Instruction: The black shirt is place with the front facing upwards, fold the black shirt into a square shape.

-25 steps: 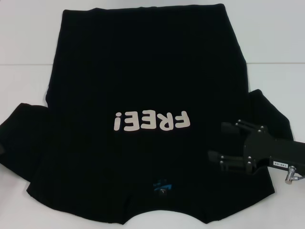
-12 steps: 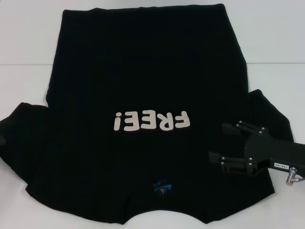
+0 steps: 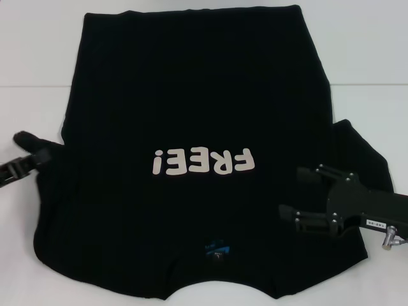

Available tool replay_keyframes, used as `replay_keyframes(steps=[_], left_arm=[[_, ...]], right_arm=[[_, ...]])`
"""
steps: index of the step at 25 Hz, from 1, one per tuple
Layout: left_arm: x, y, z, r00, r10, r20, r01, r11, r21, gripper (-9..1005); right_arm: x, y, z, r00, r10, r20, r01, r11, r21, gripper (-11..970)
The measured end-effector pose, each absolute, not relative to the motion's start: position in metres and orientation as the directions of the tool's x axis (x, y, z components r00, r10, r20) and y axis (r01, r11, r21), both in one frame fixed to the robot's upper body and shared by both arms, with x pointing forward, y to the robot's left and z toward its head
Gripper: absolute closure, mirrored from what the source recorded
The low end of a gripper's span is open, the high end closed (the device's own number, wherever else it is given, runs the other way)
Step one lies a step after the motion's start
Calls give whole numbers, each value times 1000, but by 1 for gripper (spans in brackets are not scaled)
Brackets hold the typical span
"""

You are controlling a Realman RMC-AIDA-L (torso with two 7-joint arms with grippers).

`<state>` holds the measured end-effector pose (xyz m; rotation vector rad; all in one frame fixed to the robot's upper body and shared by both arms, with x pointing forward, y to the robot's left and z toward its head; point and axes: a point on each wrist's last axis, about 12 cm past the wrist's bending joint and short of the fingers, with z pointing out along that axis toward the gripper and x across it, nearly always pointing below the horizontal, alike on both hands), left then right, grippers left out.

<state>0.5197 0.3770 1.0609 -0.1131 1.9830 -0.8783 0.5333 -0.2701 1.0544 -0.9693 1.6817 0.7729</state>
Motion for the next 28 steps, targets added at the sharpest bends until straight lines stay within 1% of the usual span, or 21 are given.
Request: replay_keyframes(steps=[5, 11, 14, 15, 19, 22, 26, 28], left_arm=[[533, 351, 1064, -598, -275, -753, 380, 730, -569, 983], [540, 325, 1058, -633, -107, -767, 482, 721, -499, 980], [540, 315, 1053, -631, -63, -773, 506, 722, -472, 981], [541, 313, 1052, -633, -52, -773, 508, 725, -465, 981], [545, 304, 1049, -644, -17, -765, 514, 730, -449, 902], [548, 296, 1047, -671, -22, -741, 501, 723, -476, 852], [552, 287, 1047, -734, -93, -673, 442, 687, -577, 813], [554, 284, 1048, -773, -131, -620, 402, 655, -640, 793]], right_arm=[[532, -269, 1053, -182, -233, -955, -880, 473, 52, 32], [530, -268, 1050, -193, -226, -955, -880, 470, 66, 31], [530, -268, 1050, -195, -224, -955, -879, 471, 69, 31], [530, -268, 1050, -195, -224, -955, -879, 471, 69, 31], [530, -268, 1050, -195, -224, -955, -879, 471, 69, 31], [530, -268, 1050, -195, -224, -955, -879, 471, 69, 31], [530, -268, 1050, -195, -225, -955, -879, 471, 69, 31], [530, -268, 1050, -196, -225, -955, -879, 471, 69, 31]])
